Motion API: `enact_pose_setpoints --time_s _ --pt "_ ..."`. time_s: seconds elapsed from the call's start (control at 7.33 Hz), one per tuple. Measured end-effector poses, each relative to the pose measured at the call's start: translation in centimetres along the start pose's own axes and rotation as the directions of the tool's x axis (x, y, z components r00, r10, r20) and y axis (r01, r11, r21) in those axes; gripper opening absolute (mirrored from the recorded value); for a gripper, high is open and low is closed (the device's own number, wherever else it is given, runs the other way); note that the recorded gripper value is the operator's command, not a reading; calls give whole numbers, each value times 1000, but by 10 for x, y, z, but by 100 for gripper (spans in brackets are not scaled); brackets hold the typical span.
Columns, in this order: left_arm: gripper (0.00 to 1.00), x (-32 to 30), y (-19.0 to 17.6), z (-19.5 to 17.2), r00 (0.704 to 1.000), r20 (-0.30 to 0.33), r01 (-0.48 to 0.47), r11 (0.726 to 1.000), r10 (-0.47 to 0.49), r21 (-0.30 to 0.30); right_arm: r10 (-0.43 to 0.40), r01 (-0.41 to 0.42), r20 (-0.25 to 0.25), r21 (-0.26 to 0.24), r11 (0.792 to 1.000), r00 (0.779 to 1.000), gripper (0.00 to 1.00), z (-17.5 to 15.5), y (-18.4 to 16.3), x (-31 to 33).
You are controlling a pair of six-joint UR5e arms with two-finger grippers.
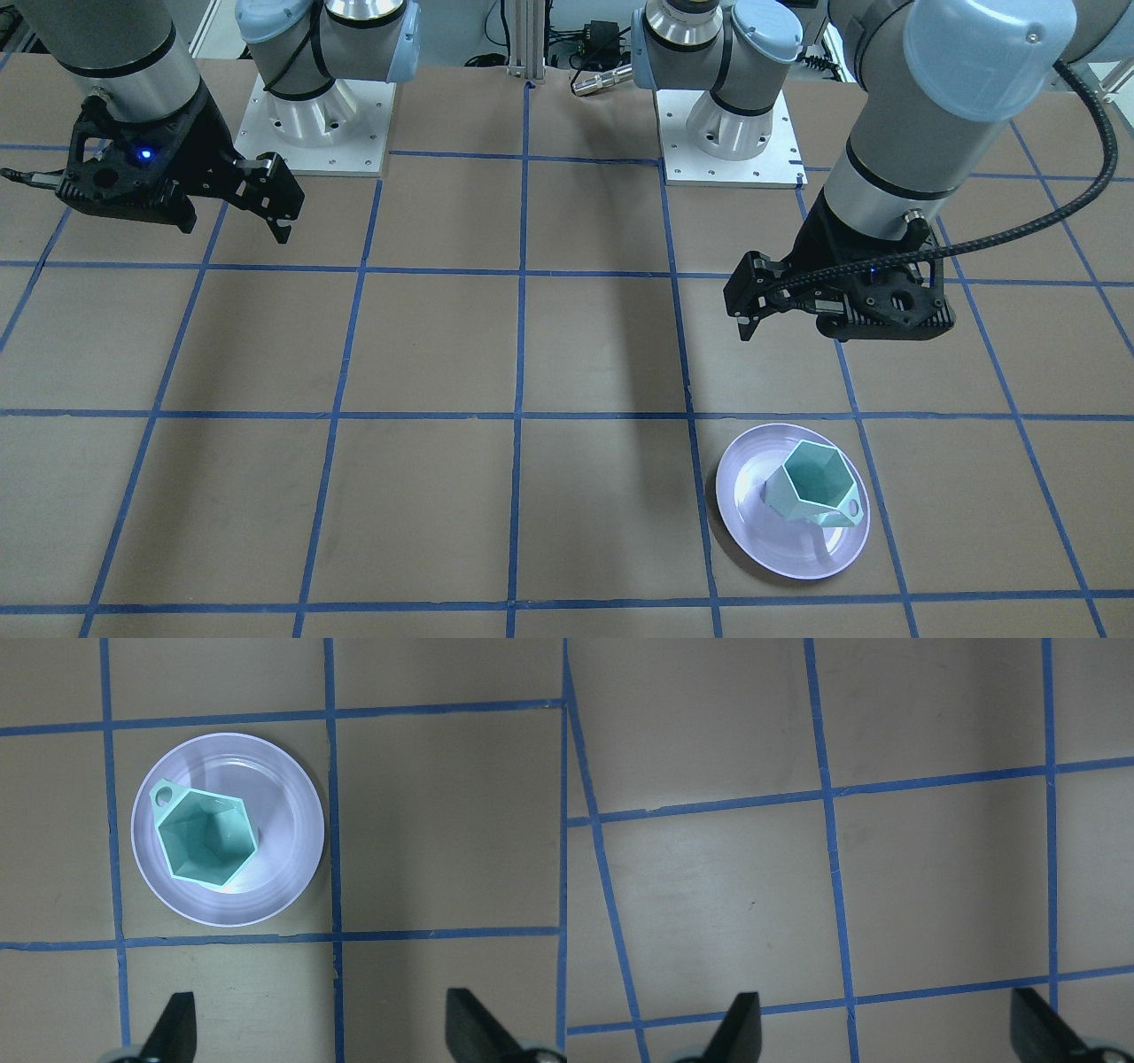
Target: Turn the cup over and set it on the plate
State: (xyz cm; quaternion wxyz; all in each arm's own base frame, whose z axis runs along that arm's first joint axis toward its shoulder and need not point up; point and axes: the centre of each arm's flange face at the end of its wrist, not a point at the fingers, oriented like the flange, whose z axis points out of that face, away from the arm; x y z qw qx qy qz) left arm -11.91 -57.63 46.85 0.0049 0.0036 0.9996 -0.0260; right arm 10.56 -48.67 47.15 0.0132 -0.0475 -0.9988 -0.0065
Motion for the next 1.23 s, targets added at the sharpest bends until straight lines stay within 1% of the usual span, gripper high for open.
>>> enact_pose_setpoints --time_s 0.27,1.23 --pt "100 -3 6 -3 1000 -1 7 1000 -7 -19 0 0 0 0 1000 1000 100 0 0 0" --pt "100 -4 8 2 1000 0 6 999 -6 -33 0 0 0 2 1000 1000 100 -1 0 0"
